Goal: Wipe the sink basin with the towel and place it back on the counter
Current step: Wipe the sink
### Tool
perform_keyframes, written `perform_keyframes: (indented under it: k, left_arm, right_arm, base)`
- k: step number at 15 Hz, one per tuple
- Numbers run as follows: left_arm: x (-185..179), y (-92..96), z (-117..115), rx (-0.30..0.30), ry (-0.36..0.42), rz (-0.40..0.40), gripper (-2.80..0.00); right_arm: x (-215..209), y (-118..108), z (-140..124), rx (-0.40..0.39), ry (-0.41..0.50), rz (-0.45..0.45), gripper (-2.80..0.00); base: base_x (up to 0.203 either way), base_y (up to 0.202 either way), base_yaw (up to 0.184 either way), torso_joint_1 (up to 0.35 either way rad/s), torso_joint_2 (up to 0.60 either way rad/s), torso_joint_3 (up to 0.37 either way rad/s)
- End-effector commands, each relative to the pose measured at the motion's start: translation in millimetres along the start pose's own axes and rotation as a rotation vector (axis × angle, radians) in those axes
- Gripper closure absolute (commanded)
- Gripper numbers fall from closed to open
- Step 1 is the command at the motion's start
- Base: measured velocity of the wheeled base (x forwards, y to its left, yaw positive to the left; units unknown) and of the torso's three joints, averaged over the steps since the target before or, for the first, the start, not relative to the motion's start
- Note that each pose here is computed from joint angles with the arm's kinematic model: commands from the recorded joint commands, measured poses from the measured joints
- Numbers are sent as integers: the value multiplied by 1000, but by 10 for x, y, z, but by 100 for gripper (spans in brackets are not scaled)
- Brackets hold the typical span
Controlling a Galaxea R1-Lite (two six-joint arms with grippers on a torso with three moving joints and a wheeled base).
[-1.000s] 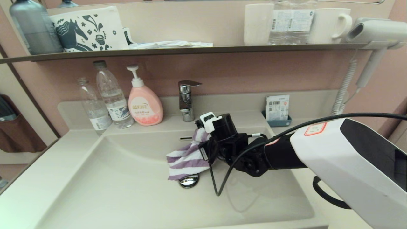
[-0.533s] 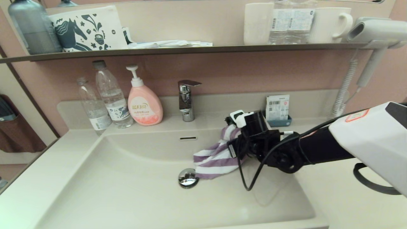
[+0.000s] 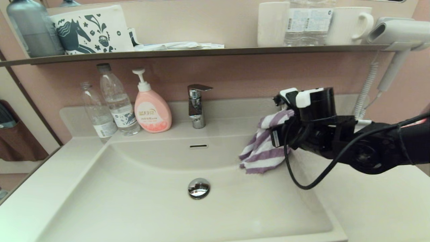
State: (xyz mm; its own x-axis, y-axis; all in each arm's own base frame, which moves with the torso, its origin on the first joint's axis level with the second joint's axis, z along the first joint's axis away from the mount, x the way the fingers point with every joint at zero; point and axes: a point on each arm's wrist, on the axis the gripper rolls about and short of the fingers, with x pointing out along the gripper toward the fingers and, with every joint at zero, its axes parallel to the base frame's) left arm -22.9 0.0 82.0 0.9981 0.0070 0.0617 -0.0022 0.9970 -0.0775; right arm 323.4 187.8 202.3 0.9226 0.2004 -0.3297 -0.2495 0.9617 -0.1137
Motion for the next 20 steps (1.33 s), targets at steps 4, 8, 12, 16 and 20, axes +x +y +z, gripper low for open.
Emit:
perform_keyframes:
  k: [4,8,12,16,20]
  left_arm:
    - [1,0,1,-1,0,2,0]
    - [1,0,1,-1,0,2,0]
    - [1,0,1,-1,0,1,0]
    - [1,0,1,-1,0,1,0]
    - [1,0,1,-1,0,1,0]
  right_arm:
    - [-462,521,112,41,-10,218,0]
    - [-288,1294,-121,-19,58,378,0]
    - [210,1869,-184,-91,55,430,0]
    - [817,2013,-430,-217,119,424,0]
    - [1205,1791,-701,-316,164,389,0]
  base:
    - [0,0,0,0,0,0]
    - [0,0,0,0,0,0]
    - [0,0,0,0,0,0]
    - [0,0,0,0,0,0]
    - [0,0,0,0,0,0]
